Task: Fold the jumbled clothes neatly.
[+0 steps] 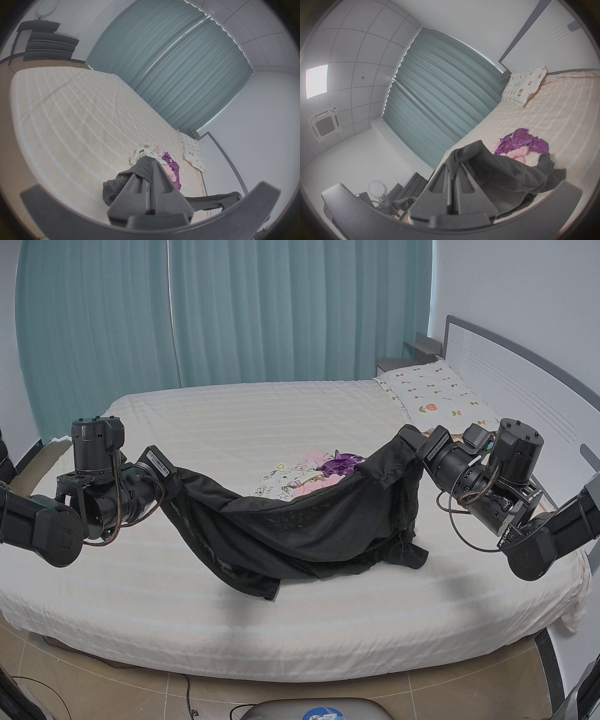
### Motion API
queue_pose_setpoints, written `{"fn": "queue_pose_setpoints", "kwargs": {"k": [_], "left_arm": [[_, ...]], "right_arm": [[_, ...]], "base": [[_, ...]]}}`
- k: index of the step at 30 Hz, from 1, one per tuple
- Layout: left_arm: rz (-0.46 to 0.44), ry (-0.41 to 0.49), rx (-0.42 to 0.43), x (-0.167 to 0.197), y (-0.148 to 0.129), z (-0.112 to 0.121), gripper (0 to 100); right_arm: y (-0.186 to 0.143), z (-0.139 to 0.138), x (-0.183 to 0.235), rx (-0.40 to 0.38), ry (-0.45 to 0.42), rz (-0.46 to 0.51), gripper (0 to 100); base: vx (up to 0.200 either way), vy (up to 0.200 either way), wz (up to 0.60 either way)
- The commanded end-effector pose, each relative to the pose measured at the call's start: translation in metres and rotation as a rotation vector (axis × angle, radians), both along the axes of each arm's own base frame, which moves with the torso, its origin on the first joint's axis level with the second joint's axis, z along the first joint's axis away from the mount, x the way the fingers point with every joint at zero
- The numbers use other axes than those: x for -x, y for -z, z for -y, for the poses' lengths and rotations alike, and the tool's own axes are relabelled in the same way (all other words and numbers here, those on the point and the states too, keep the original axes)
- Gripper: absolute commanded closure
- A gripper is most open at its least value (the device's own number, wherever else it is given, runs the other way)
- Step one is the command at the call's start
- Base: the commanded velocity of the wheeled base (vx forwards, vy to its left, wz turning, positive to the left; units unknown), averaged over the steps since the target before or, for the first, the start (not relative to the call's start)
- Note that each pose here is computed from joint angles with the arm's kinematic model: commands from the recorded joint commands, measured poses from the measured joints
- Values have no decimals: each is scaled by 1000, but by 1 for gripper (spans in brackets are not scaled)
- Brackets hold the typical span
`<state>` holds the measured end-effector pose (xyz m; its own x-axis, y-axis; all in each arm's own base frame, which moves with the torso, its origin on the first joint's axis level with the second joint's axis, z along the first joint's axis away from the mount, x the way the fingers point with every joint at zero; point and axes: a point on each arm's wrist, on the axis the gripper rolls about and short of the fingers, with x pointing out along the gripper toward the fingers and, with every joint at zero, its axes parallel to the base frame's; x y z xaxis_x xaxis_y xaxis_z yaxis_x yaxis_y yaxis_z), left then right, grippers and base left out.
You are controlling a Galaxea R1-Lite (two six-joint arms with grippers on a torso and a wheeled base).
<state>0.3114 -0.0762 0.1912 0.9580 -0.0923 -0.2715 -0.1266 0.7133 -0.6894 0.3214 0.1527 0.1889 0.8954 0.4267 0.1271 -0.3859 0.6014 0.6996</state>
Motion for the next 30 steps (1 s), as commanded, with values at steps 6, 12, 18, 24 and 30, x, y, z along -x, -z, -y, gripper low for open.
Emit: {"fn": "queue_pose_setpoints", "kwargs": {"k": [6, 12, 18, 24, 30], "left_arm": [[14, -9, 5, 4, -5, -4, 100], [17, -15, 6, 11, -7, -8, 100], [14, -33, 5, 15, -7, -15, 100], [21, -9, 21, 25, -11, -23, 100], [17, -26, 21, 25, -11, -30, 100]], "right_arm": [[-6, -4, 2, 11, -9, 27, 100], [-10, -9, 6, 5, -26, 39, 100], [-13, -15, 9, 2, -46, 49, 100], [-13, -20, 11, 6, -59, 53, 100], [-13, -21, 11, 5, -62, 54, 100]], "base": [[0, 200, 0], [0, 200, 0], [0, 200, 0], [0, 200, 0], [0, 200, 0]]}}
